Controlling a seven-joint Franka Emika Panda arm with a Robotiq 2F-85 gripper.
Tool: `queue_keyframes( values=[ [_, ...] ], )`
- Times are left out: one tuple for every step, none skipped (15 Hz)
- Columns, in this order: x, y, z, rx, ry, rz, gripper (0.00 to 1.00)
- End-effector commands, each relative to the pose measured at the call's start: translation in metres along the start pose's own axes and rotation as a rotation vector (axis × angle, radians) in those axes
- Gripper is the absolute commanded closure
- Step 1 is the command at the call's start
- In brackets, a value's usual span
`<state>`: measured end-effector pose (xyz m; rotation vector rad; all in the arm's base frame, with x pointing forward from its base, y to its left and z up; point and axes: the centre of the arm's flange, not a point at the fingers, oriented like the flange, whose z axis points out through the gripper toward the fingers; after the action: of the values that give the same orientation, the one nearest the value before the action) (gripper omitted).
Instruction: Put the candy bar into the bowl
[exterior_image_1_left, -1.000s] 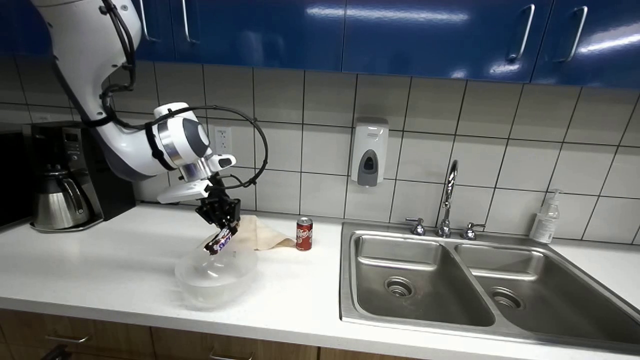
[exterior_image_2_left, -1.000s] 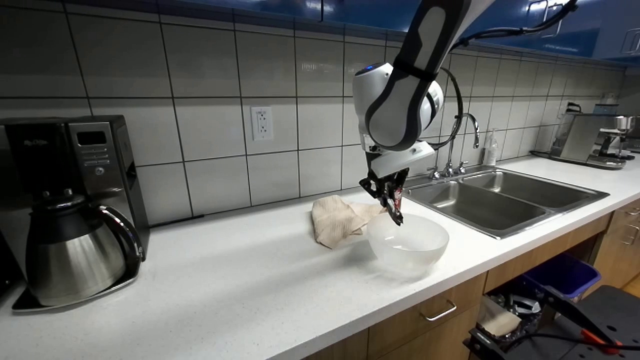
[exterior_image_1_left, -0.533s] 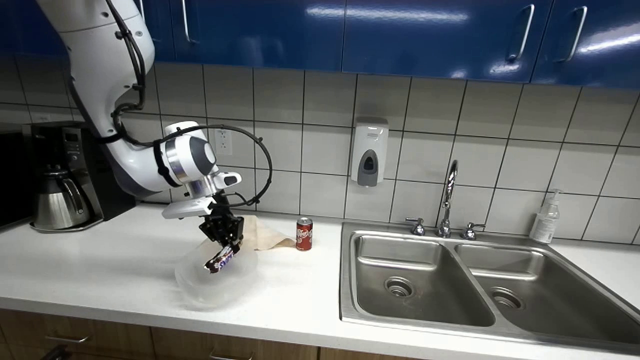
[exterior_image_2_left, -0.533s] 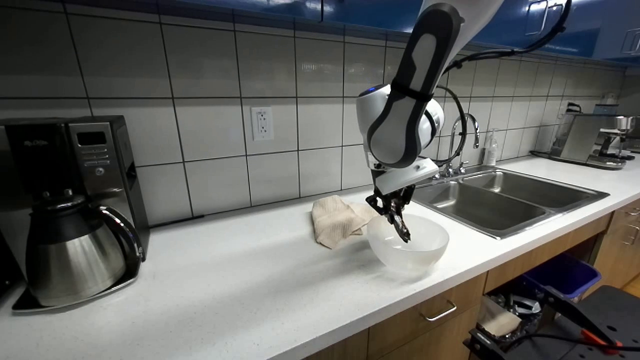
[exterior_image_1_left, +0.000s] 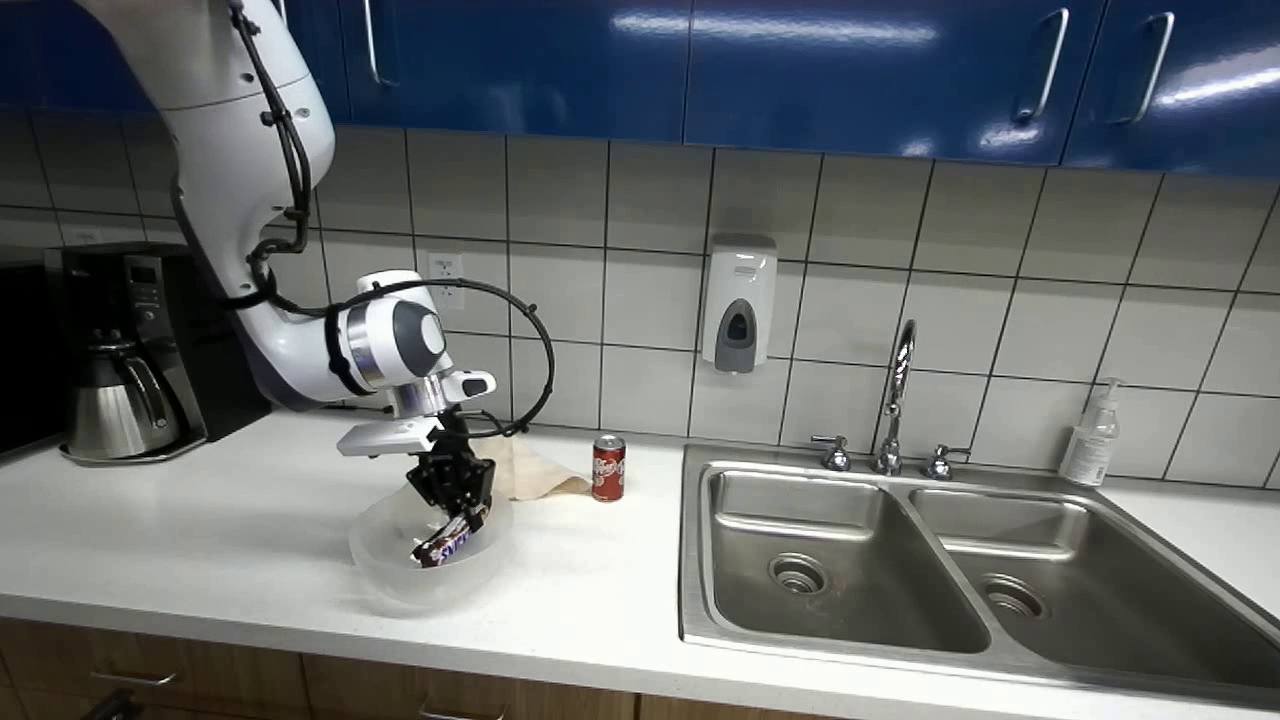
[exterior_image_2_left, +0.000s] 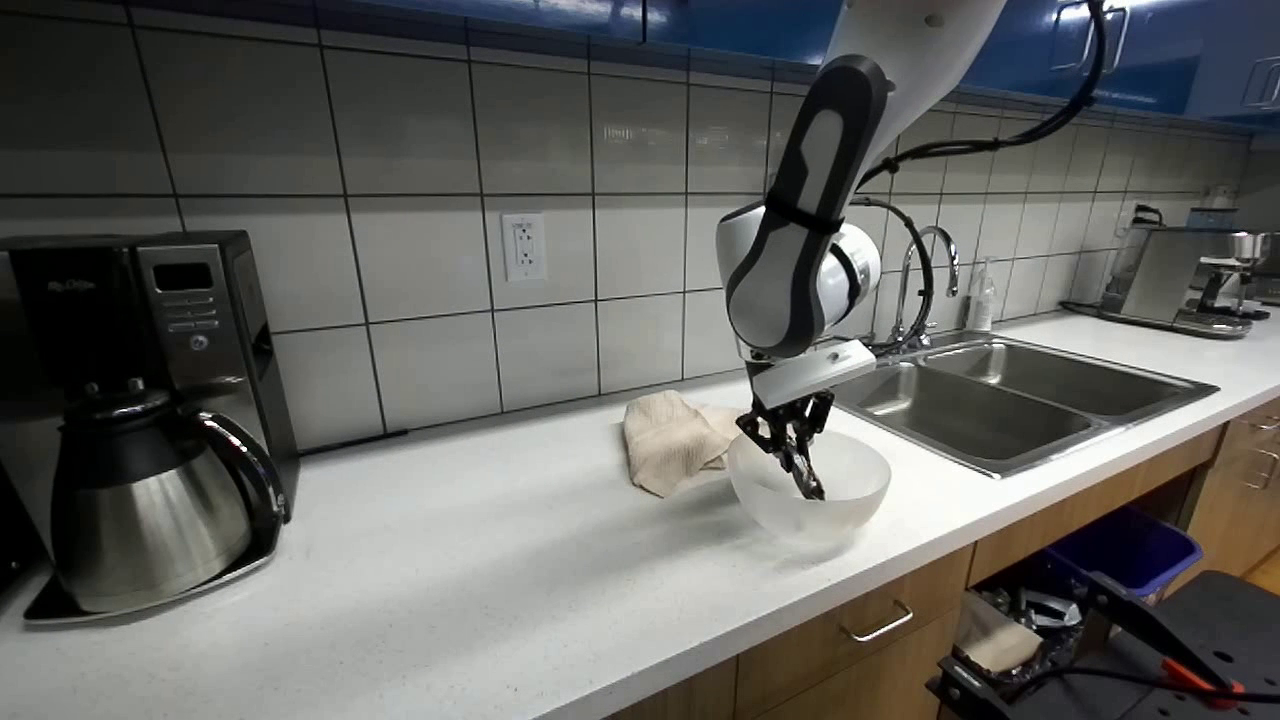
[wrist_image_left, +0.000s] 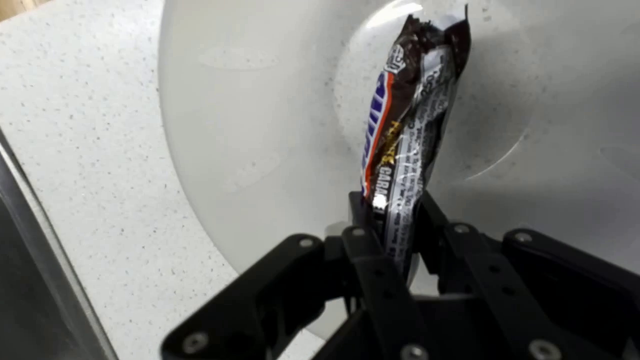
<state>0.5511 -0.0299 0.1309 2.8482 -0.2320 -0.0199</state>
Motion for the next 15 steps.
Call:
queue_keyframes(
  values=[
    [0.012,0.001,0.001,0.003,-0.037,-0.014,0.47],
    [0.012,0.001,0.001,0.001,-0.039,-0.014,0.41],
    [0.012,0.001,0.001,0.000,-0.039,-0.012,0.33],
    [0.011,0.001,0.001,-0.001,-0.038,-0.010,0.27],
    [0.011,0.002,0.000,0.000,-0.037,-0.009,0.18],
    [0.010,0.002,-0.001,0.000,-0.037,-0.008,0.12],
    [0.010,0.002,-0.001,0.000,-0.037,-0.006,0.03],
    [0.009,0.002,-0.002,0.000,-0.036,-0.005,0.00],
    [0.008,0.003,-0.004,-0.001,-0.034,-0.003,0.00],
    [0.006,0.003,-0.005,-0.001,-0.031,-0.001,0.00],
    [0.004,0.004,-0.008,-0.004,-0.027,0.002,0.00],
    [0.004,0.004,-0.010,-0.005,-0.025,0.005,0.00],
    [0.003,0.005,-0.012,-0.006,-0.023,0.007,0.00],
    [0.002,0.005,-0.014,-0.007,-0.021,0.010,0.00],
    [0.001,0.005,-0.016,-0.008,-0.020,0.010,0.00]
  ],
)
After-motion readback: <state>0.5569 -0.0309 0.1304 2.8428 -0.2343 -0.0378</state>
